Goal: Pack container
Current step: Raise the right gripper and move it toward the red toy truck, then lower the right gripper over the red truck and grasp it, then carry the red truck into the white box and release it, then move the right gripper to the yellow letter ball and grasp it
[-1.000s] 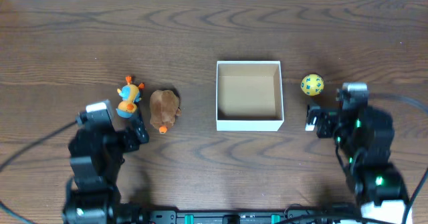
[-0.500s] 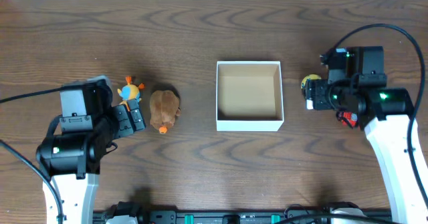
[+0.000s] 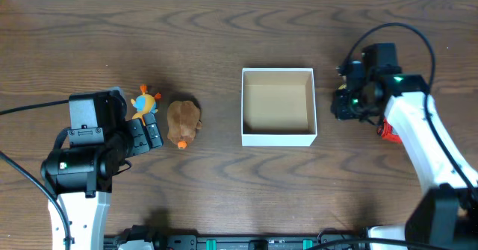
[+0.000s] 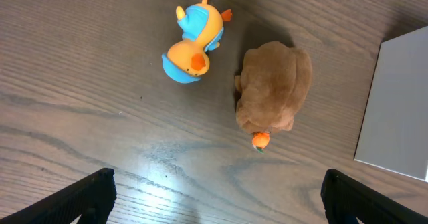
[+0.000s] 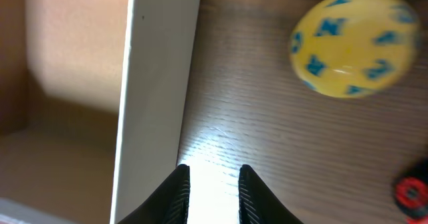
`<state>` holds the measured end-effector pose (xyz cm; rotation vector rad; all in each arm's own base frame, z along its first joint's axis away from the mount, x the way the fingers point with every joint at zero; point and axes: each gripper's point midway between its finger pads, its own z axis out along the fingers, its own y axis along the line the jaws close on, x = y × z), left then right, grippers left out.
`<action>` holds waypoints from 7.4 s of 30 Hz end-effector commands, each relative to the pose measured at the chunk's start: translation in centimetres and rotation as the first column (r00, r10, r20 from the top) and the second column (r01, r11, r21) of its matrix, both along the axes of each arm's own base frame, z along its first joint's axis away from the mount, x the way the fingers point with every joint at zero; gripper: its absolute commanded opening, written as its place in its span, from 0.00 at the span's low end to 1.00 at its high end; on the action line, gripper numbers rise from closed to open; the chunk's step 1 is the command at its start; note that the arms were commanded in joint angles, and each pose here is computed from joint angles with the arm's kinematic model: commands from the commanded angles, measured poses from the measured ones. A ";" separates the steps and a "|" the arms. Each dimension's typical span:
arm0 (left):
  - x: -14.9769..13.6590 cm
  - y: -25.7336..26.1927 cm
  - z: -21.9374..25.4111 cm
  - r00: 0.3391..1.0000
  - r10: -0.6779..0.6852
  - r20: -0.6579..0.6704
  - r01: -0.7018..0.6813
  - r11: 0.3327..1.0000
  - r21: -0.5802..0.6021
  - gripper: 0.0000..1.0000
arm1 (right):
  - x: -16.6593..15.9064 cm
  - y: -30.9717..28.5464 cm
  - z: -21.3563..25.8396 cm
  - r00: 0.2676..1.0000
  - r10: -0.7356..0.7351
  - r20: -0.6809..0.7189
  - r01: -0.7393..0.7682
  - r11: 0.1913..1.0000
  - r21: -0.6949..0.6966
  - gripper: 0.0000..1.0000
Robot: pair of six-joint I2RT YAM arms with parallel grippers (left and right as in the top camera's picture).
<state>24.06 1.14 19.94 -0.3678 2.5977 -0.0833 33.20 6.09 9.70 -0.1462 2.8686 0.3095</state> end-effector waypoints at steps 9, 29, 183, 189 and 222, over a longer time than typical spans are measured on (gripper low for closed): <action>0.1 0.0 0.5 1.000 0.003 0.011 -0.003 1.000 -0.005 0.98 | 2.0 4.9 -2.0 0.991 0.126 0.038 -0.127 0.992 0.006 0.29; 0.1 0.0 0.5 1.000 0.003 0.010 -0.003 1.000 -0.005 0.98 | 3.4 5.0 -1.4 0.992 0.068 0.102 -0.063 0.997 -0.053 0.38; 0.1 0.0 0.5 1.000 0.003 0.010 -0.003 1.000 -0.005 0.98 | 5.1 13.6 -2.4 0.968 -0.203 0.147 0.223 0.966 -0.133 0.21; 0.1 0.0 0.5 1.000 0.003 0.010 -0.003 1.000 -0.005 0.98 | 5.1 13.7 -2.6 0.970 -0.201 0.139 0.218 0.967 -0.129 0.54; 0.1 0.0 0.5 1.000 0.003 0.010 -0.003 1.000 -0.005 0.98 | 7.7 -4.2 8.5 0.872 -0.445 0.206 0.473 0.873 -0.116 0.99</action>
